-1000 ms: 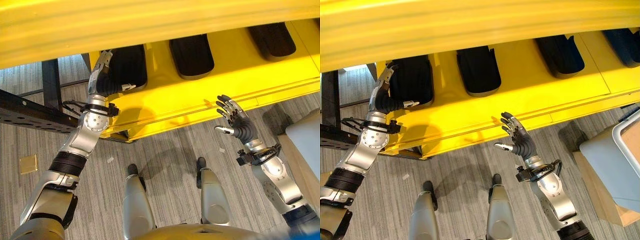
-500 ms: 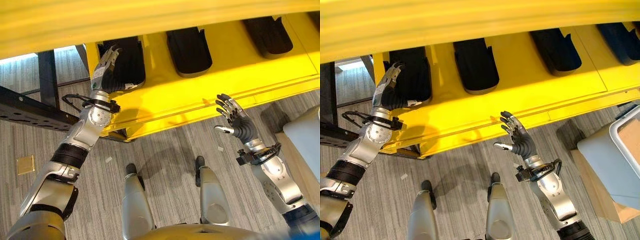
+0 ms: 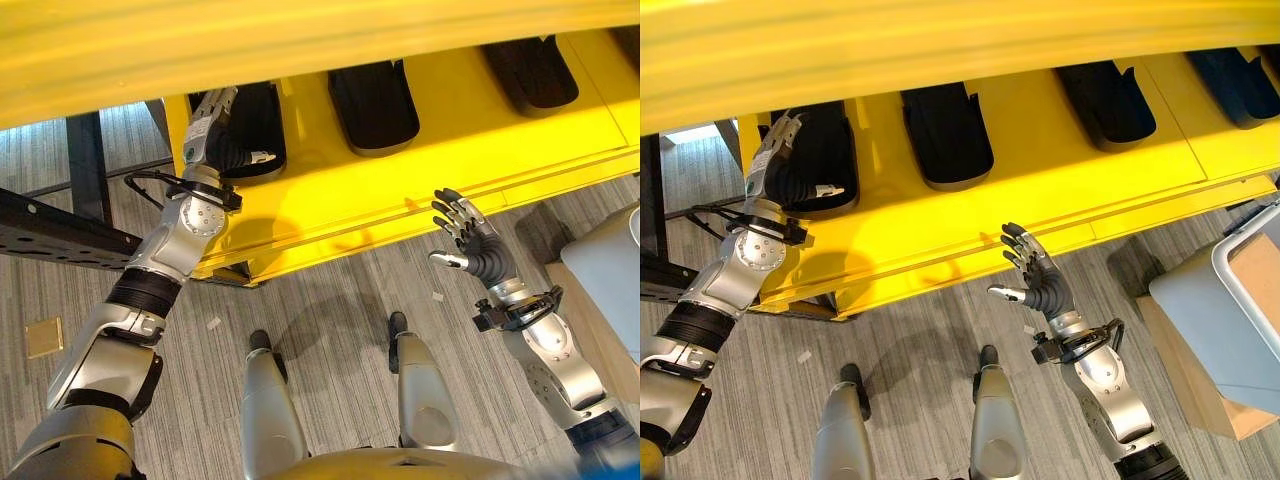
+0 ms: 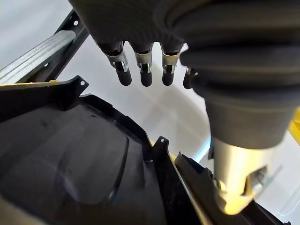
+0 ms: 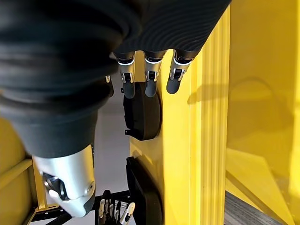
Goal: Move parts from the plastic box to the shelf.
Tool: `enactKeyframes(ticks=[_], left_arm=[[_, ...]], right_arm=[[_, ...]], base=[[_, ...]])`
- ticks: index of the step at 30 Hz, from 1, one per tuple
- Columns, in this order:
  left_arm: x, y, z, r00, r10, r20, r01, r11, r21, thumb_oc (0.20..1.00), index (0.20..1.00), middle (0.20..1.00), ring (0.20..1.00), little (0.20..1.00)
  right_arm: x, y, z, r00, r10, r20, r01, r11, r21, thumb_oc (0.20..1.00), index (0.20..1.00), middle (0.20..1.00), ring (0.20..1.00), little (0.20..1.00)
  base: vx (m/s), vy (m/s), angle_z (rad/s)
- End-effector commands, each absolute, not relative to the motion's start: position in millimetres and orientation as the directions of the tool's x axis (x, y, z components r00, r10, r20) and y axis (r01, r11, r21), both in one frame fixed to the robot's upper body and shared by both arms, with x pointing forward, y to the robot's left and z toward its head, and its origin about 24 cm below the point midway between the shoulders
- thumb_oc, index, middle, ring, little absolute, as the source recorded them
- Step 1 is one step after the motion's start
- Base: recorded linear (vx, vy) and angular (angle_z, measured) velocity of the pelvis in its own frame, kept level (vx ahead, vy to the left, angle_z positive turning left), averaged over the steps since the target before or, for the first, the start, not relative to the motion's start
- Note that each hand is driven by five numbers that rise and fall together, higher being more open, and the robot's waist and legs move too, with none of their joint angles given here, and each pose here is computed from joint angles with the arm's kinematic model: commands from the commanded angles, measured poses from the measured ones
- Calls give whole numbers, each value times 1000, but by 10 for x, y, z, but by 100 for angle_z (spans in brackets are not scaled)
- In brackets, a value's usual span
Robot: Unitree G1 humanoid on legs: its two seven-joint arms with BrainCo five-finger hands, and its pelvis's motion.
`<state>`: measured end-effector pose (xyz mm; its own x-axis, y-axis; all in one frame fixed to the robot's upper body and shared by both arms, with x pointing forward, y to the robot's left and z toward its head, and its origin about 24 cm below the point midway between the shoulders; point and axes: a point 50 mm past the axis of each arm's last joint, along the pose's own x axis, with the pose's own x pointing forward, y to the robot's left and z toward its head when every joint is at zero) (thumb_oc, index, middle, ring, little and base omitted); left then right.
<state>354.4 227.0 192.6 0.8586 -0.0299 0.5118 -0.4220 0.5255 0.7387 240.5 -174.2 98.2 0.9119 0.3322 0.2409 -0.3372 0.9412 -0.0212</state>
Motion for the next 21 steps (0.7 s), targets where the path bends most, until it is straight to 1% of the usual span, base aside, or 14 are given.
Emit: enactKeyframes(ticks=[1, 6, 10, 11, 12, 15, 17, 18, 20, 21], left_arm=[[3606, 2331, 2008, 846, -26, 533, -468, 443, 765, 1000, 1000, 1000, 1000, 1000], [3583, 2370, 2012, 848, -43, 528, -470, 398, 788, 1000, 1000, 1000, 1000, 1000], [3449, 2406, 2023, 831, -70, 552, -477, 421, 771, 1000, 1000, 1000, 1000, 1000], [3324, 2382, 1989, 815, -87, 572, -468, 483, 740, 1000, 1000, 1000, 1000, 1000], [3318, 2388, 1986, 816, -85, 572, -468, 483, 740, 1000, 1000, 1000, 1000, 1000], [3197, 2381, 1954, 797, -84, 599, -467, 544, 697, 1000, 1000, 1000, 1000, 1000], [3066, 2370, 1945, 768, -65, 637, -474, 611, 634, 1000, 1000, 1000, 1000, 1000], [2917, 2368, 1927, 737, -21, 676, -472, 699, 537, 1000, 1000, 1000, 1000, 1000], [2846, 2353, 1932, 714, 15, 700, -465, 758, 458, 1000, 1000, 1000, 1000, 1000], [2843, 2355, 1934, 714, 15, 700, -465, 758, 458, 1000, 1000, 1000, 1000, 1000]], right_arm=[[2336, -1744, 1185, 868, 338, 364, -349, 936, -39, 1000, 1000, 1000, 1000, 1000], [2329, -1755, 1194, 868, 336, 367, -345, 938, -43, 1000, 1000, 1000, 1000, 1000], [2320, -1777, 1190, 870, 329, 367, -338, 940, -41, 1000, 1000, 1000, 1000, 1000], [2325, -1778, 1197, 870, 324, 372, -334, 942, -40, 1000, 1000, 1000, 1000, 1000], [2325, -1775, 1196, 870, 325, 372, -335, 941, -40, 1000, 1000, 1000, 1000, 1000], [2330, -1782, 1215, 867, 319, 383, -330, 943, -39, 1000, 1000, 1000, 1000, 1000], [2337, -1782, 1236, 864, 314, 395, -324, 945, -42, 1000, 1000, 1000, 1000, 1000], [2341, -1788, 1277, 857, 306, 413, -316, 948, -46, 1000, 1000, 1000, 1000, 1000], [2344, -1785, 1289, 856, 302, 420, -313, 949, -44, 1000, 1000, 1000, 1000, 1000], [2345, -1784, 1290, 855, 303, 421, -314, 948, -44, 1000, 1000, 1000, 1000, 1000]], base=[[0, 0, 0], [0, 0, 0], [0, 0, 0], [0, 0, 0], [0, 0, 0], [0, 3, 2], [-7, 9, 4], [0, 0, 0], [0, 0, 0], [0, 0, 0]])
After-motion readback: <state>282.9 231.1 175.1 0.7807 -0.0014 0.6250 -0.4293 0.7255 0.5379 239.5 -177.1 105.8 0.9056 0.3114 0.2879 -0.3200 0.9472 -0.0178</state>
